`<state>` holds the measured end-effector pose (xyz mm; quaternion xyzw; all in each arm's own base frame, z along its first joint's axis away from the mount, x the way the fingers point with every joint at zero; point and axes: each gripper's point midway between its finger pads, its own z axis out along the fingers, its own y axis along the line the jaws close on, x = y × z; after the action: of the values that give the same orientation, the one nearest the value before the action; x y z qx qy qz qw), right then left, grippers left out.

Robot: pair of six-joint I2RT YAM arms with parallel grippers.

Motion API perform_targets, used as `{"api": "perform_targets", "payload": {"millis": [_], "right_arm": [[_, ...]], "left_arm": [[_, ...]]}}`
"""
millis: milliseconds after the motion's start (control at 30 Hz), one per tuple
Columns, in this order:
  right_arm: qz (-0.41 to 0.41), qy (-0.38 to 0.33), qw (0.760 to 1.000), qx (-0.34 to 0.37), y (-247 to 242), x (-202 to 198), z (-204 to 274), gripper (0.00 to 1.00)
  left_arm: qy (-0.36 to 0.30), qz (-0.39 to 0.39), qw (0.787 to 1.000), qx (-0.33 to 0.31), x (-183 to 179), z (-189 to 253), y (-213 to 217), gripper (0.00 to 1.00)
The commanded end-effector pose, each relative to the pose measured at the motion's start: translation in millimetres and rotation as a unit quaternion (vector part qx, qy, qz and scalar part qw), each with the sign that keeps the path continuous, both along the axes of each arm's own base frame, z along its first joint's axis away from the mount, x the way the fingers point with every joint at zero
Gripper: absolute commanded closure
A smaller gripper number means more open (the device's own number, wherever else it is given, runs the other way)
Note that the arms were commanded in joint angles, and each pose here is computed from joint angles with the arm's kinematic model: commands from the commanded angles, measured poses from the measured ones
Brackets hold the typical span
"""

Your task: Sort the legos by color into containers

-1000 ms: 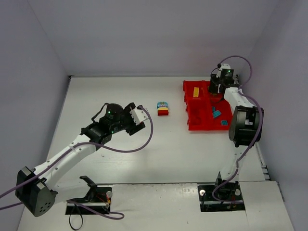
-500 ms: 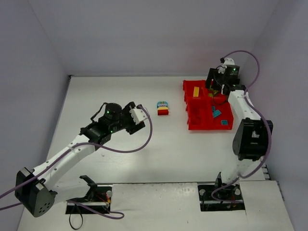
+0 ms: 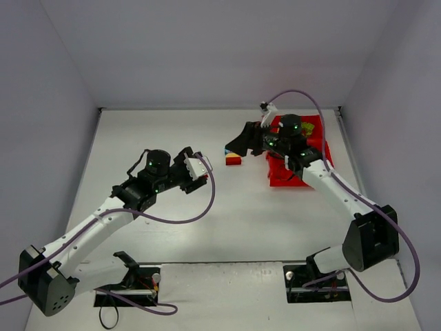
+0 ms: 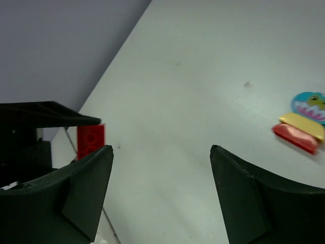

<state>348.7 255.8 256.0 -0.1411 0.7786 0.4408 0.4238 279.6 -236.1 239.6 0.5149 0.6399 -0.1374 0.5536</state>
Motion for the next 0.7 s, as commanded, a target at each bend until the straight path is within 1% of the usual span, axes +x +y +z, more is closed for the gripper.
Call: {"api": "perform_targets", "payload": {"millis": [0,33,267,400,667], "right_arm": [[0.068,-0.044,0.995,0.060,40,-36,45,0.26],[0.084,-0.043,0.994,0.063,53,-47,45,0.26],[0.112,-0.031,0.990,0.085,88,-70,36,0.27],[0.119,-0.023,0.989,0.083,100,-73,28,0.28],[0.130,-0.003,0.989,0.070,114,-79,9,0.35]], "left_arm": [[-0.053,-0.015,0.998,-0.037,2,37,-6,0.97],[-0.054,-0.015,0.998,-0.038,1,38,-6,0.97],[-0.052,-0.020,0.998,-0.038,1,37,-8,0.97],[-0.051,-0.023,0.998,-0.040,-1,38,-9,0.97],[-0.054,-0.023,0.997,-0.040,-1,39,-8,0.97]]}}
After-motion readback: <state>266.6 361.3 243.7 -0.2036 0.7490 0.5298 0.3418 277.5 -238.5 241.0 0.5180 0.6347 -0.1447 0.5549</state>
